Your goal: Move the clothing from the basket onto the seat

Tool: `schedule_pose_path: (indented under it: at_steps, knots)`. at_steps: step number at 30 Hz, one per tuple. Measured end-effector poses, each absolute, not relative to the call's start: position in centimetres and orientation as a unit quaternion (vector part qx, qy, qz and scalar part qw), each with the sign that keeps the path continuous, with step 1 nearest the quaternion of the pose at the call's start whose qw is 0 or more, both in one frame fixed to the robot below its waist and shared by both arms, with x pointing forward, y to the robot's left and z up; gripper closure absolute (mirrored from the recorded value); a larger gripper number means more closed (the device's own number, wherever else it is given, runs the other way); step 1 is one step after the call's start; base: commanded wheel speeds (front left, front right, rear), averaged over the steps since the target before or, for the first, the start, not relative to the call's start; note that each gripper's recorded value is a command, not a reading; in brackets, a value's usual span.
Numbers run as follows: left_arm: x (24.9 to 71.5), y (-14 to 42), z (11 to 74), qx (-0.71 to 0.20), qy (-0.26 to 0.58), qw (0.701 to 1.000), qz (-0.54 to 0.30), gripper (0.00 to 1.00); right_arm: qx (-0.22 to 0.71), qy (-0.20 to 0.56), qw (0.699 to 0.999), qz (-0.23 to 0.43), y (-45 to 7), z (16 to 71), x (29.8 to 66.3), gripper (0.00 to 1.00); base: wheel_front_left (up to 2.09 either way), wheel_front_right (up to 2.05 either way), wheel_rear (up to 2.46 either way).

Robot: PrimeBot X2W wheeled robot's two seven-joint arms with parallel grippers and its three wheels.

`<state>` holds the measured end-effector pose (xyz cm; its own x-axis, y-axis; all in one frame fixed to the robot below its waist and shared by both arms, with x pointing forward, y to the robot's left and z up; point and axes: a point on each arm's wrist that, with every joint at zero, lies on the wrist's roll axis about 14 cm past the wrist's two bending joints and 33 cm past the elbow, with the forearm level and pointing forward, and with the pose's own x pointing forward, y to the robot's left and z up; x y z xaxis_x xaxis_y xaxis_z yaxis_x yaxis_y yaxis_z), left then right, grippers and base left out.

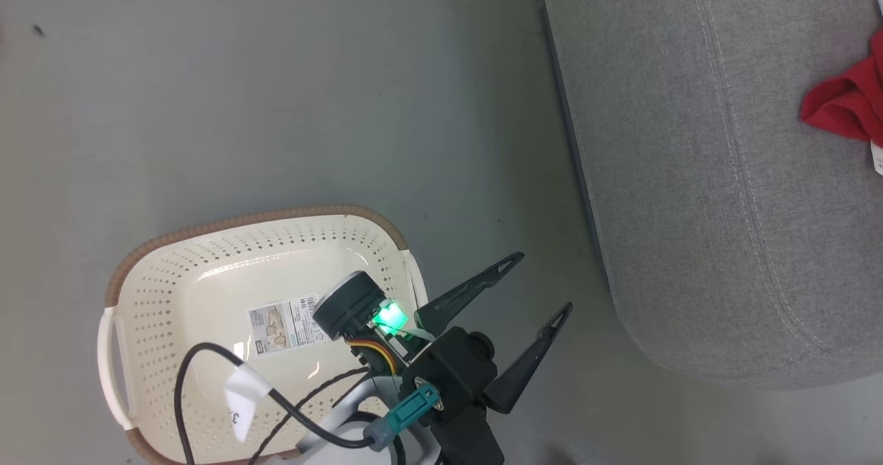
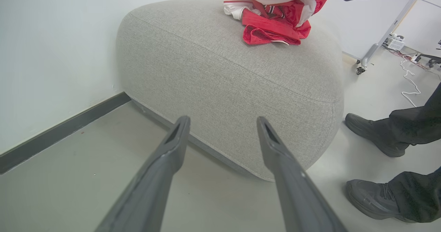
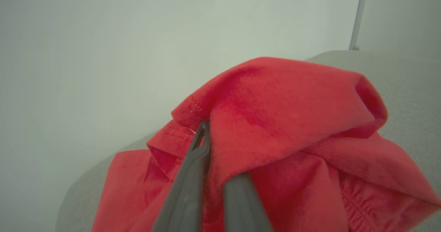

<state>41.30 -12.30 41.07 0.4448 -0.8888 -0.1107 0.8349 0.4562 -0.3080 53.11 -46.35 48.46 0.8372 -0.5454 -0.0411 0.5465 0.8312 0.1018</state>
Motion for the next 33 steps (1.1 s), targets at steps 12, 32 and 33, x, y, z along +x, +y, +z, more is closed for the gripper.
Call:
schedule_pose_path:
  at_steps: [12,32,33]
  knots:
    - [41.1,-12.6,42.4,-0.099,0.109,0.848,-0.509,0.0,0.063,-0.001,0.962,-0.264,-45.2,50.1,53.6,0.0,0.0,0.0,0.0]
    - [40.7,-10.1,47.7,-0.089,0.044,0.885,-0.456,0.0,0.072,0.051,0.975,-0.205,-39.4,47.9,48.5,0.0,0.0,0.0,0.0]
    - [40.6,-10.0,47.8,-0.093,0.045,0.886,-0.453,0.0,0.072,0.051,0.976,-0.2,-39.0,47.8,48.2,0.0,0.0,0.0,0.0]
